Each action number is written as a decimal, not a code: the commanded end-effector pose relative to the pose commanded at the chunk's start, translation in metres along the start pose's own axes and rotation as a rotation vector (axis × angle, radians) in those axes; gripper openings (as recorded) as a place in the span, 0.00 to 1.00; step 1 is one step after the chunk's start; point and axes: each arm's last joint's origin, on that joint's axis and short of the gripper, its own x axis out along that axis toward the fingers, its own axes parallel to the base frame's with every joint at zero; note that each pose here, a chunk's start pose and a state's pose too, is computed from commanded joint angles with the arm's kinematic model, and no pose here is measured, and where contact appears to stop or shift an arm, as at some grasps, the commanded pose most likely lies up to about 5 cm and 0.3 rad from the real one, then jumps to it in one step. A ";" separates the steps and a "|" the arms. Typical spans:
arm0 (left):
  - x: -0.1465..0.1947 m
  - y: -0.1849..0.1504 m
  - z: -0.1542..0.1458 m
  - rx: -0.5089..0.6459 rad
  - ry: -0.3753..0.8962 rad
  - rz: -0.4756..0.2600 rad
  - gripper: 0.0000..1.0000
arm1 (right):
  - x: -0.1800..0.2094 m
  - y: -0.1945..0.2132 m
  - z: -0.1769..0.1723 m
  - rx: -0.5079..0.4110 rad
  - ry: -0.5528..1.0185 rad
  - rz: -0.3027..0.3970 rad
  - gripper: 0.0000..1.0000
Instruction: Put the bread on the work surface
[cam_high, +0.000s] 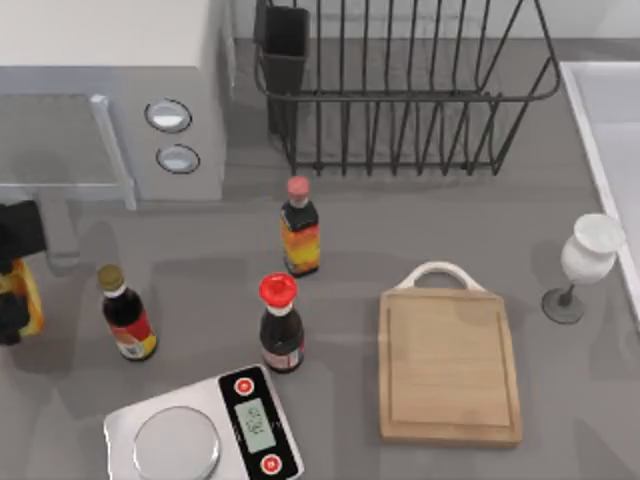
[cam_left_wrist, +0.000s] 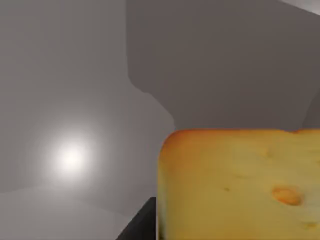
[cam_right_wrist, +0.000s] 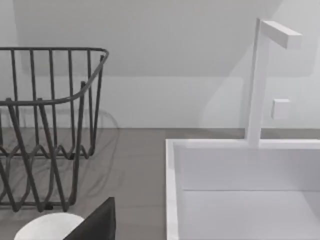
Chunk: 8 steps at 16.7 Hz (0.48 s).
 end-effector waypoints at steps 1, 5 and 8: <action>-0.011 0.000 0.001 0.003 0.001 -0.004 0.00 | 0.000 0.000 0.000 0.000 0.000 0.000 1.00; -0.057 -0.002 0.001 0.009 0.003 -0.009 0.00 | 0.000 0.000 0.000 0.000 0.000 0.000 1.00; -0.072 -0.004 0.000 0.002 0.000 0.002 0.00 | 0.000 0.000 0.000 0.000 0.000 0.000 1.00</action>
